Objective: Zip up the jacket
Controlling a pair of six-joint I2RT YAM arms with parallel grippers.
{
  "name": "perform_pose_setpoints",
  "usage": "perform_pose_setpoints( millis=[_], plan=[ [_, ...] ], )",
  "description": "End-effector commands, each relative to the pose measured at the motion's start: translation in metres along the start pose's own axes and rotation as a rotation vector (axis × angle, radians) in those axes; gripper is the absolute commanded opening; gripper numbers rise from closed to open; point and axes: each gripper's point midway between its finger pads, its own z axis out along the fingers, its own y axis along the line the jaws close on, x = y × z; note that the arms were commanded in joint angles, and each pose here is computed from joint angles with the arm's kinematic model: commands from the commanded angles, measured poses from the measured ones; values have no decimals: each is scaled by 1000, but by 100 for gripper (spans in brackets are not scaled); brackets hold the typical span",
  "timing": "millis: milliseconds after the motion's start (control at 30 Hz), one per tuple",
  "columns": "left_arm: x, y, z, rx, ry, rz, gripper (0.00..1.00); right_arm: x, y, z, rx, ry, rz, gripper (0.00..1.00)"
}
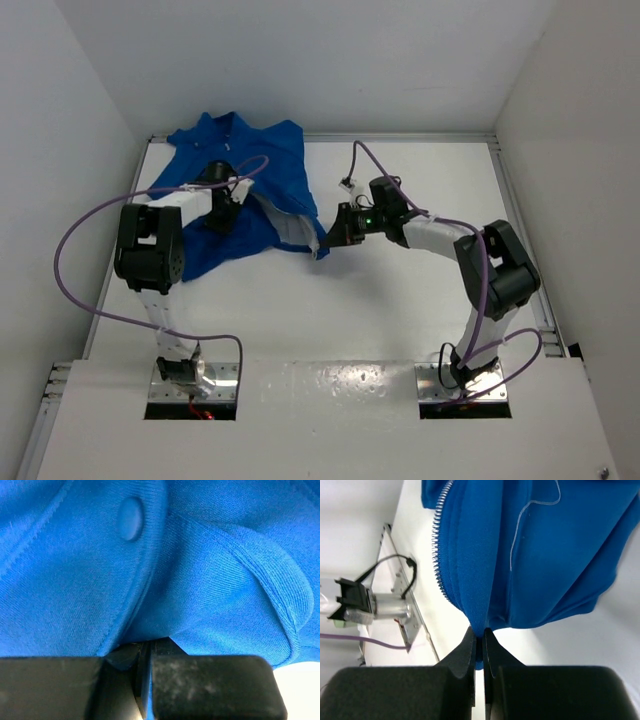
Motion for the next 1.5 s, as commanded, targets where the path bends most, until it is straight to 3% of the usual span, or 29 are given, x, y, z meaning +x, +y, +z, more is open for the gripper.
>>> perform_pose_setpoints(
  millis=[0, 100, 167, 233, 267, 367, 467, 667, 767, 800, 833, 900, 1033, 1133, 1333, 1467],
  plan=[
    [7, 51, 11, -43, 36, 149, 8, -28, 16, 7, -30, -34, -22, 0],
    [11, 88, 8, -69, 66, 173, 7, -34, 23, 13, -40, -27, -19, 0],
    [-2, 101, 2, -62, 23, 198, 7, -36, 27, 18, -38, -18, -20, 0],
    [-10, 110, -24, -50, -32, 213, 15, -37, 25, 21, -22, -21, -17, 0],
    [-18, 97, -35, 20, -83, 233, 29, -38, 29, 25, -18, -22, -33, 0],
    [-25, 81, -84, 68, -203, 223, 54, -41, 27, 31, 10, -24, -53, 0],
    [-40, 59, -134, 49, -313, 141, 99, -53, 21, 33, 65, -51, -87, 0],
    [-58, 21, -164, 3, -310, -83, 100, -70, 4, 41, 127, -76, -110, 0],
    [-63, 6, -158, 142, -253, -139, 100, -77, -1, 42, 141, -87, -133, 0],
    [-64, -17, -160, 315, -266, -142, 94, -75, -3, 43, 150, -80, -131, 0],
    [-65, -17, -156, 345, -281, -196, 79, -80, -3, 41, 154, -89, -141, 0],
    [-55, -17, -138, 284, -220, -398, 60, -81, -8, 39, 170, -92, -153, 0],
    [-24, -34, -111, 228, -101, -512, 66, -85, -19, 30, 196, -101, -155, 0],
    [-19, -44, -112, 160, -119, -532, 71, -81, -25, 25, 214, -101, -147, 0],
    [2, -58, -86, 34, -5, -626, 71, -79, -32, 17, 228, -107, -130, 0],
    [-9, -49, -81, -25, -42, -666, 63, -80, -34, 15, 222, -108, -111, 0]
  ],
)
